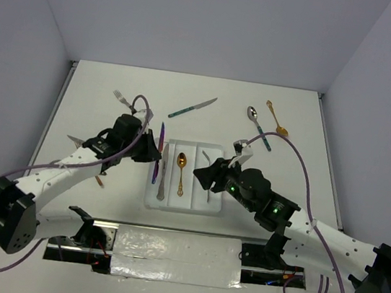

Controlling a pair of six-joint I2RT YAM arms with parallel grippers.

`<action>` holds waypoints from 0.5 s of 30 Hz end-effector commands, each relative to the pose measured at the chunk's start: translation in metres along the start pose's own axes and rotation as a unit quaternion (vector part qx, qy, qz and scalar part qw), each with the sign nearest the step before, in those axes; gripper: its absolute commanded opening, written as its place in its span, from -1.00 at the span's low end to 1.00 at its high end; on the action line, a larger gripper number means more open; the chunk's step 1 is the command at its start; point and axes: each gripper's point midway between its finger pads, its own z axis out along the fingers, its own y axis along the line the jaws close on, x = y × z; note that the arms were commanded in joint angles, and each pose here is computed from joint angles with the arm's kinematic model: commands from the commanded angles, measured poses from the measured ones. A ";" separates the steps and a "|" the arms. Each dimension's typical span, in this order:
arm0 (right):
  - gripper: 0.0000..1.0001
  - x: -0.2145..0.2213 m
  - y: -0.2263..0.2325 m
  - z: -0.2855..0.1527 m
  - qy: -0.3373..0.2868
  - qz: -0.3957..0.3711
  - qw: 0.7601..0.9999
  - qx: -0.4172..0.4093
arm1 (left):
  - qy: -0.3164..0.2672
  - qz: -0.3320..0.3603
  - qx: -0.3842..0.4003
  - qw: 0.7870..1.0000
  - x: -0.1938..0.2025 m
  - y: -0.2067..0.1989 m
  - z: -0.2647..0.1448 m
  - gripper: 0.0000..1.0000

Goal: Sort the eating utensils into containers

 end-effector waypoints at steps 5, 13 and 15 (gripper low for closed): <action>0.07 -0.024 0.016 -0.005 -0.031 0.006 0.999 -0.017 | -0.018 -0.004 -0.012 1.000 -0.004 -0.002 0.037 -1.00; 0.07 -0.021 0.019 -0.004 -0.021 0.004 0.999 -0.026 | -0.021 0.000 -0.046 0.999 0.019 -0.003 0.040 -1.00; 0.07 -0.020 0.020 -0.004 -0.020 0.004 0.999 -0.028 | -0.028 -0.001 -0.057 0.998 0.019 0.001 0.038 -1.00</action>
